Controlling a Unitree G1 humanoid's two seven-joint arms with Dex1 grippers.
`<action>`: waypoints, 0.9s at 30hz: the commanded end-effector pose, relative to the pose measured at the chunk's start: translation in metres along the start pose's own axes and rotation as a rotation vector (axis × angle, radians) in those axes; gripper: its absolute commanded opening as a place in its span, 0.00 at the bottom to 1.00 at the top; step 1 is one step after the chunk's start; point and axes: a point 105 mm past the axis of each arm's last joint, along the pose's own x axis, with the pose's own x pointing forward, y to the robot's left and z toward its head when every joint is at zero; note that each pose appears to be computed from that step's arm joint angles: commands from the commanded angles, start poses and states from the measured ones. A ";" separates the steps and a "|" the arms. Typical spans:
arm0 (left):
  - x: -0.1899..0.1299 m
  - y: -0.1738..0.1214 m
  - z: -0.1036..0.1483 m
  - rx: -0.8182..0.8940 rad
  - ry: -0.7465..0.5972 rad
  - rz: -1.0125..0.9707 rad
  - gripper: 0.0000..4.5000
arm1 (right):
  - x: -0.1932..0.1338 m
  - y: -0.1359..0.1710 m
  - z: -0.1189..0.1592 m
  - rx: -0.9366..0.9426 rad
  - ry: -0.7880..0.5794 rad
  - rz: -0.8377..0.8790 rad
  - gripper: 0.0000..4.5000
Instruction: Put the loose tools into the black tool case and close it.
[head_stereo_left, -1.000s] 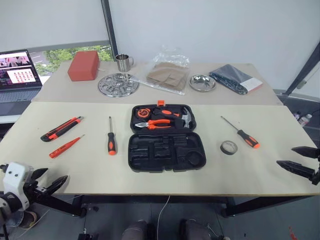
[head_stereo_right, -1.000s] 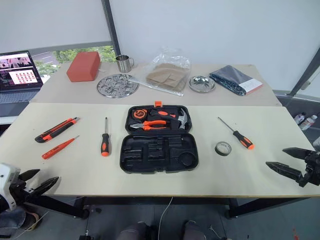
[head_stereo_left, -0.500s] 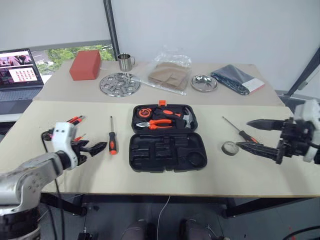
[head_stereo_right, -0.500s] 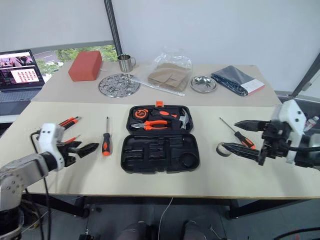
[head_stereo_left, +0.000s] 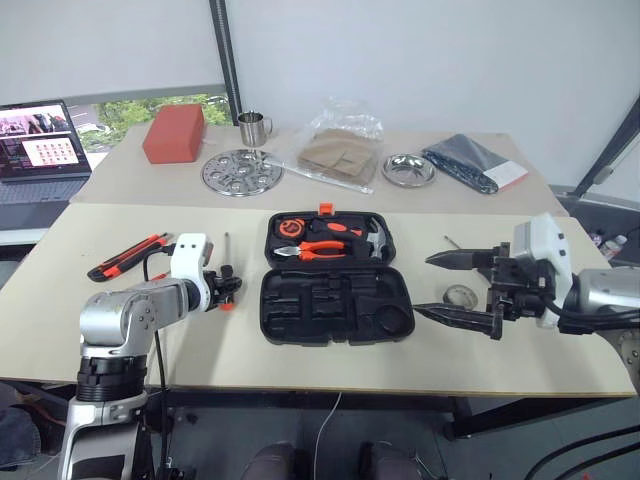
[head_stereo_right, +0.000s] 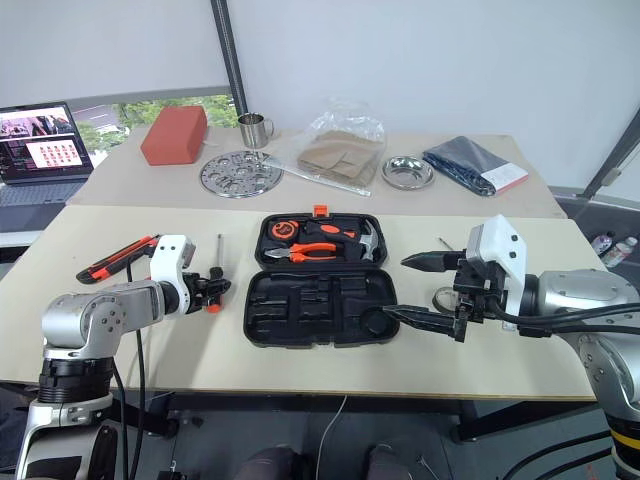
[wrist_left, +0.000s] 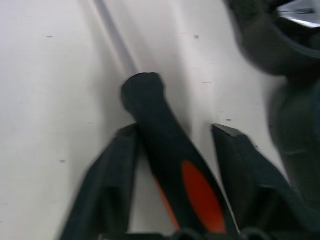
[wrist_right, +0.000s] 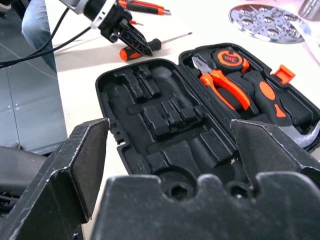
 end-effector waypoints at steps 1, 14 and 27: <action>-0.002 0.024 -0.011 -0.039 0.041 0.085 0.20 | -0.006 0.001 0.009 -0.044 -0.028 -0.004 1.00; -0.054 -0.057 0.102 0.781 -0.326 -0.559 0.20 | -0.019 0.001 -0.007 -0.029 0.050 -0.020 1.00; 0.024 -0.114 0.063 1.212 -0.062 -0.779 0.20 | -0.019 0.012 -0.010 -0.026 0.039 -0.108 1.00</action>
